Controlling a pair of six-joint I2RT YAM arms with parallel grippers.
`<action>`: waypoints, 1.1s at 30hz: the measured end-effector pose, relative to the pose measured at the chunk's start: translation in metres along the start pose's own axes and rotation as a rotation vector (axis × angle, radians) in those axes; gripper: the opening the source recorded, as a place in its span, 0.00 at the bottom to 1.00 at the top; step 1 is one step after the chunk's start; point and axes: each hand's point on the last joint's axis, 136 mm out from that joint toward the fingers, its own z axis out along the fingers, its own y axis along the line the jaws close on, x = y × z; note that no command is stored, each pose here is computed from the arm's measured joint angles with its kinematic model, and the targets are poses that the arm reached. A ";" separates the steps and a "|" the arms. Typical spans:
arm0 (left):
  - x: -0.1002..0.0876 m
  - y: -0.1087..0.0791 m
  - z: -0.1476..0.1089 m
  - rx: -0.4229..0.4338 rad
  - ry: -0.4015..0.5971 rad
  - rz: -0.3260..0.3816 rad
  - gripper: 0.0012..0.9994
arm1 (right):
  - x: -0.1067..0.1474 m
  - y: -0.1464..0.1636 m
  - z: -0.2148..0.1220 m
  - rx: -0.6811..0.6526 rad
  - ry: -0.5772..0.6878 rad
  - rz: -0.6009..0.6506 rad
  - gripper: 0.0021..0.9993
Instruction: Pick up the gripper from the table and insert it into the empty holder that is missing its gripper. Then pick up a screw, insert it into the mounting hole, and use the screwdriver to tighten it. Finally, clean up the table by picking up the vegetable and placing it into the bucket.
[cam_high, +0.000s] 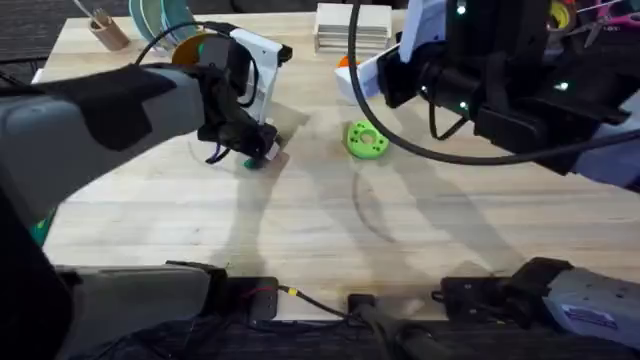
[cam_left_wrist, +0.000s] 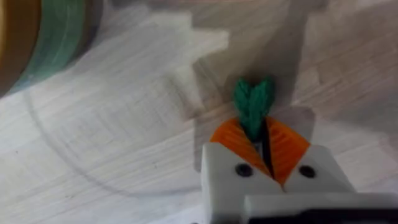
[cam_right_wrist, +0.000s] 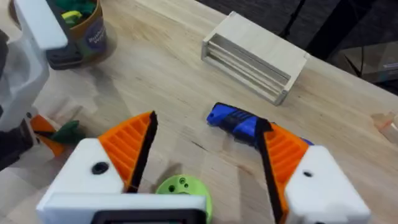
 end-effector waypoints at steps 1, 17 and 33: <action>0.002 0.000 -0.001 0.002 0.016 -0.001 0.02 | 0.000 0.000 0.000 0.000 0.000 0.000 0.99; -0.107 0.035 -0.107 -0.092 -0.199 -0.002 0.02 | 0.000 0.000 0.000 0.000 0.000 0.000 0.99; -0.118 0.147 -0.125 -0.202 -0.385 -0.583 0.02 | 0.000 0.000 0.000 0.000 0.000 0.000 0.99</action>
